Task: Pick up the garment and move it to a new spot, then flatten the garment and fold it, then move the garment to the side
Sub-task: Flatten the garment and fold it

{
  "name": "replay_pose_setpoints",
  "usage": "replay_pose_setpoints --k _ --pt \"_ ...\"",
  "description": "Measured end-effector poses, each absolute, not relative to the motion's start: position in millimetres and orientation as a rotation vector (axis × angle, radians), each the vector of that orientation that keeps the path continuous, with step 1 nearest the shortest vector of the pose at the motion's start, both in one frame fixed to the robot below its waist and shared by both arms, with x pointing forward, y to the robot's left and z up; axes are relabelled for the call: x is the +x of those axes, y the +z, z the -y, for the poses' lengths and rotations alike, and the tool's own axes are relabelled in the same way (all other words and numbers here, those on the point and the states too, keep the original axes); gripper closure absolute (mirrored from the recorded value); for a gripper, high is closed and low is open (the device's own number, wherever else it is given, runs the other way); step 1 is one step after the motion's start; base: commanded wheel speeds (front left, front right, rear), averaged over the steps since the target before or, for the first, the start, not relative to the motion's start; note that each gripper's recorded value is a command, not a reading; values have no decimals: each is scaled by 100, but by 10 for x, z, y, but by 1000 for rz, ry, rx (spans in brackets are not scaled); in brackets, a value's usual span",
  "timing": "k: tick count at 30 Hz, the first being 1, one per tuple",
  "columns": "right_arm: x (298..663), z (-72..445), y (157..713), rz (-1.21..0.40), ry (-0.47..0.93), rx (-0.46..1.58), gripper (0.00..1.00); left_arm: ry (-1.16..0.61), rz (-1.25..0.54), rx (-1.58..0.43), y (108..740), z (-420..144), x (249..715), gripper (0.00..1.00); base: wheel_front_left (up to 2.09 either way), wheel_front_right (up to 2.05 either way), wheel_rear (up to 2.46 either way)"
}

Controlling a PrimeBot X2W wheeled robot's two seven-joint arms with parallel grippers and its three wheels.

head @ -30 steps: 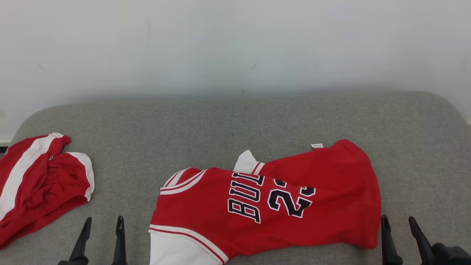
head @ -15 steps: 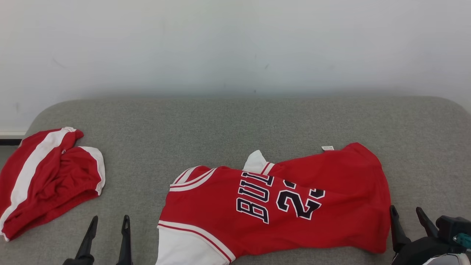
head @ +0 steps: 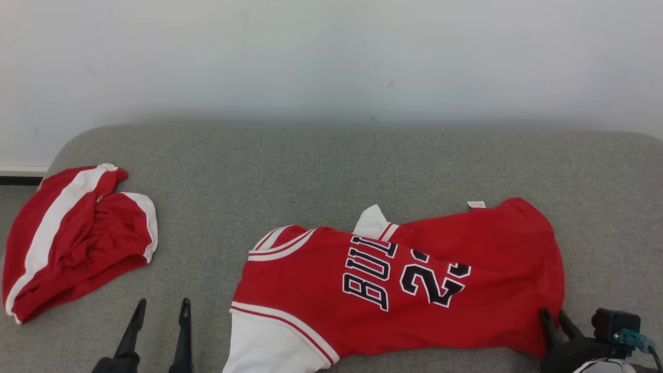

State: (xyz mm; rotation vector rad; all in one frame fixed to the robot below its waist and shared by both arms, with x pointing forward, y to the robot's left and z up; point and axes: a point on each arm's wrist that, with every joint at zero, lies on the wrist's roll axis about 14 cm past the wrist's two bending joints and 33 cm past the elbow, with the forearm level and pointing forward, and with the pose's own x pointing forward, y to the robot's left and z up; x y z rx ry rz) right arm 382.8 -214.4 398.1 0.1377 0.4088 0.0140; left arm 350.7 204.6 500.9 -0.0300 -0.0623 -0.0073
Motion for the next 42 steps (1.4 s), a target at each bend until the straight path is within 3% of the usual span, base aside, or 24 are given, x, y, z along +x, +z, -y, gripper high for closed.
replay_pose_setpoints --k 10,16,30,31,32,33,42 --pt "4087 2142 4316 -249 42 127 100 -12 55 -33 4986 -2031 3549 0 0 0 0" --pt "4442 2032 4765 -129 108 87 100 -14 52 -42 4975 -2005 3586 0 0 0 0" --pt "5008 1816 4871 -173 165 30 100 12 32 -50 4916 -2083 3631 0 0 0 0" --pt "5030 1806 4842 -181 167 23 83 16 30 -49 4909 -2093 3636 0 0 0 0" --pt "5044 1803 4796 -196 166 20 33 19 26 -49 4895 -2102 3638 0 0 0 0" --pt "5047 1803 4739 -215 165 14 0 21 21 -50 4879 -2108 3637 0 0 0 0" --pt "4997 1863 4722 -200 155 -12 0 14 23 -52 4887 -2082 3659 0 0 0 0"
